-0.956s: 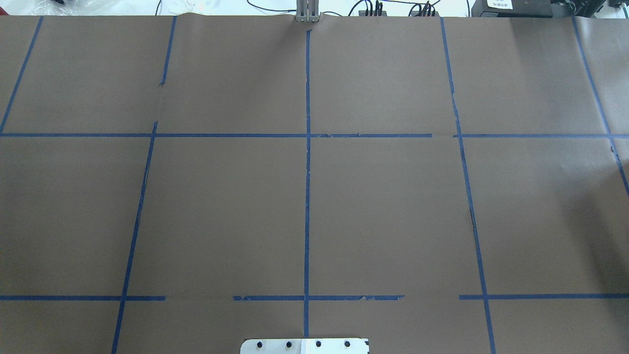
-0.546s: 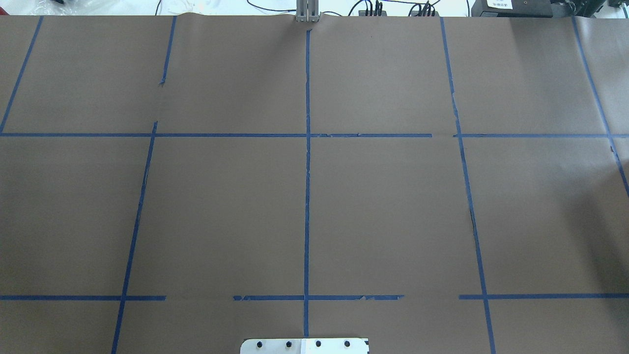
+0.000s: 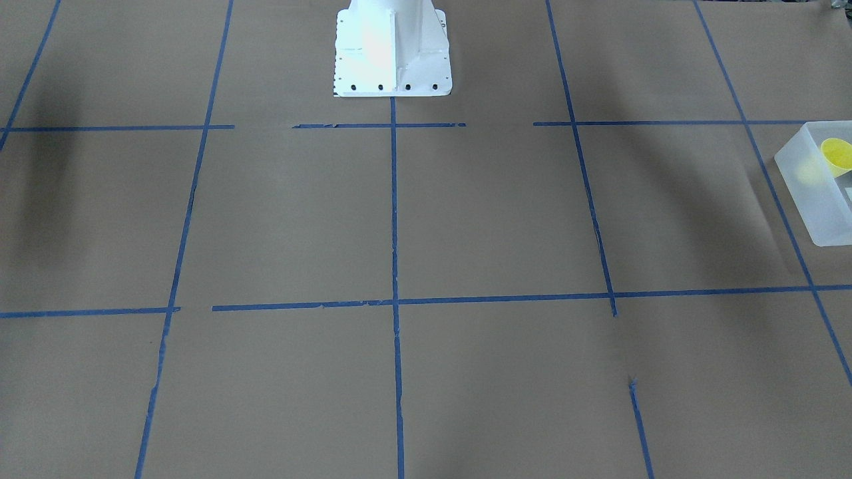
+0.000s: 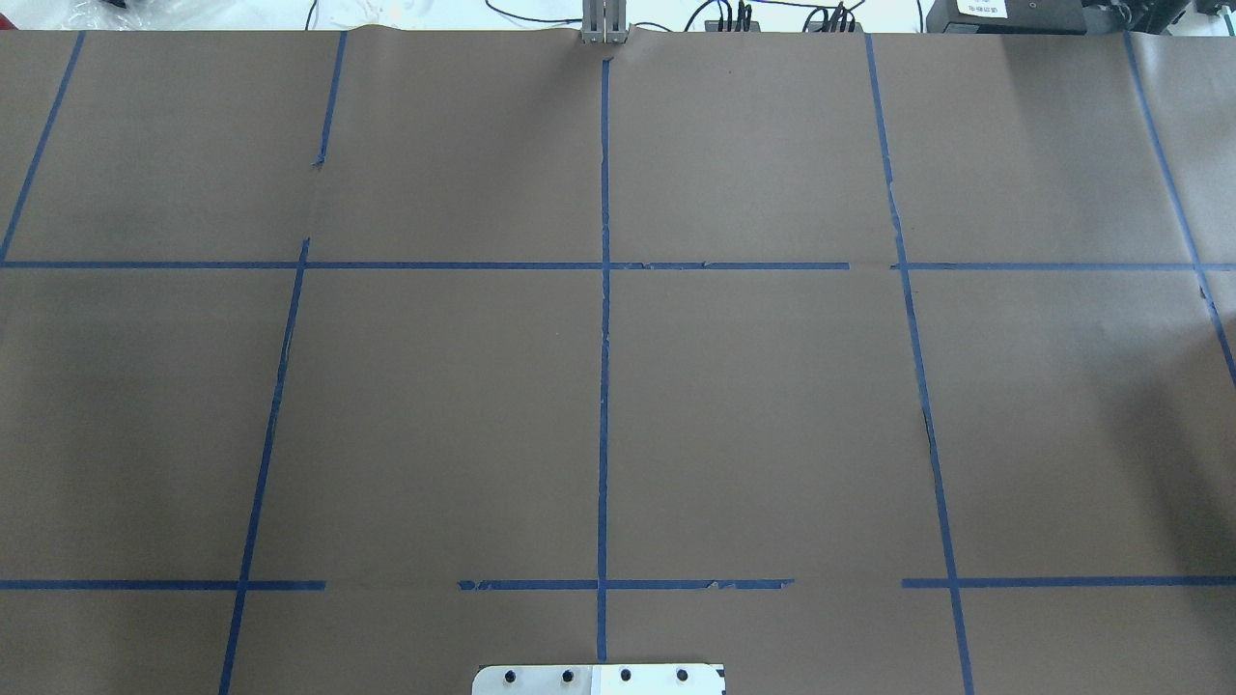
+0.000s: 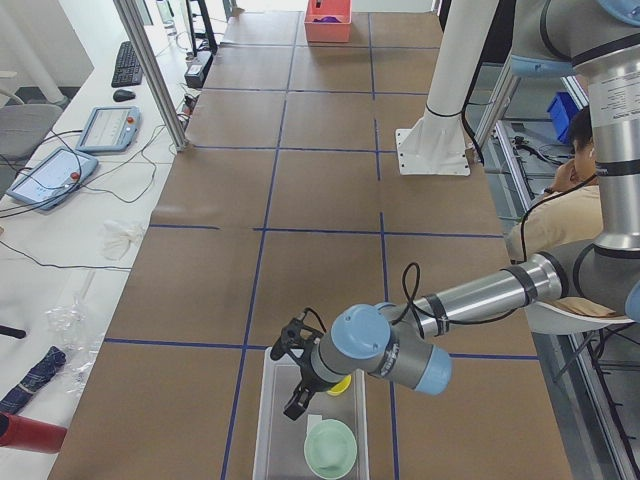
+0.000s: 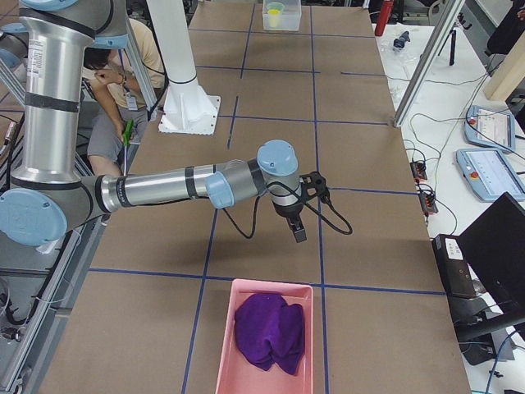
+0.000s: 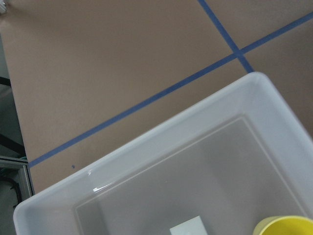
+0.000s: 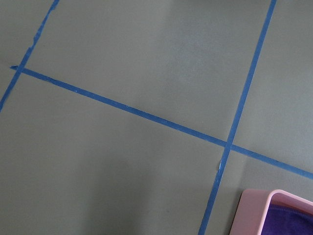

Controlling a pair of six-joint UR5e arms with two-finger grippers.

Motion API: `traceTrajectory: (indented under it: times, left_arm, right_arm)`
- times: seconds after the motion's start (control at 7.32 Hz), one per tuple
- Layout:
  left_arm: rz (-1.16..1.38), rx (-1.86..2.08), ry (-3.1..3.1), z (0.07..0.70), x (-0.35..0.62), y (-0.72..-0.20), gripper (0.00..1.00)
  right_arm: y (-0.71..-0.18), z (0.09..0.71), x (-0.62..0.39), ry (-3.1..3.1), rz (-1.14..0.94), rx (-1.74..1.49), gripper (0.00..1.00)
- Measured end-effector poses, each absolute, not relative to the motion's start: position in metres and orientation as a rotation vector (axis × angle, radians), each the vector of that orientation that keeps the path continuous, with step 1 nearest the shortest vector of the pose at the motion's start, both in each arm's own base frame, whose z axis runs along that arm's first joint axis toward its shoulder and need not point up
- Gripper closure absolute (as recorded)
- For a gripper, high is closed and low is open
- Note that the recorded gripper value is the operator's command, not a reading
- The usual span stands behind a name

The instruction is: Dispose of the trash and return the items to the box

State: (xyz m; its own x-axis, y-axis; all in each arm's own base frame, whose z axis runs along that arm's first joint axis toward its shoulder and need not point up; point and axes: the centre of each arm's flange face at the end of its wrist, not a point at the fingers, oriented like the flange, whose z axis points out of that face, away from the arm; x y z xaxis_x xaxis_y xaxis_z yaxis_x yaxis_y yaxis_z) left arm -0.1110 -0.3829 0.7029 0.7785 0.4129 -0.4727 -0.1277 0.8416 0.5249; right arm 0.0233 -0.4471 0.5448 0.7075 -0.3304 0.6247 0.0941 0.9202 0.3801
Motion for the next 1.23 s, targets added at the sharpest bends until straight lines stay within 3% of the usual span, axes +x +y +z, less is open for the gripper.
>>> traceTrajectory:
  times: [0.27,1.23]
  left_arm:
    - [0.299,0.429,0.639,0.654,-0.107,-0.387,0.0]
    - [0.17,0.103,0.807,0.643,-0.075,-0.385,0.0]
  right_arm:
    - [-0.445,0.55,0.023,-0.745,-0.23,0.3,0.0]
    - [-0.431,0.558,0.022,-0.758,-0.101,0.159,0.0]
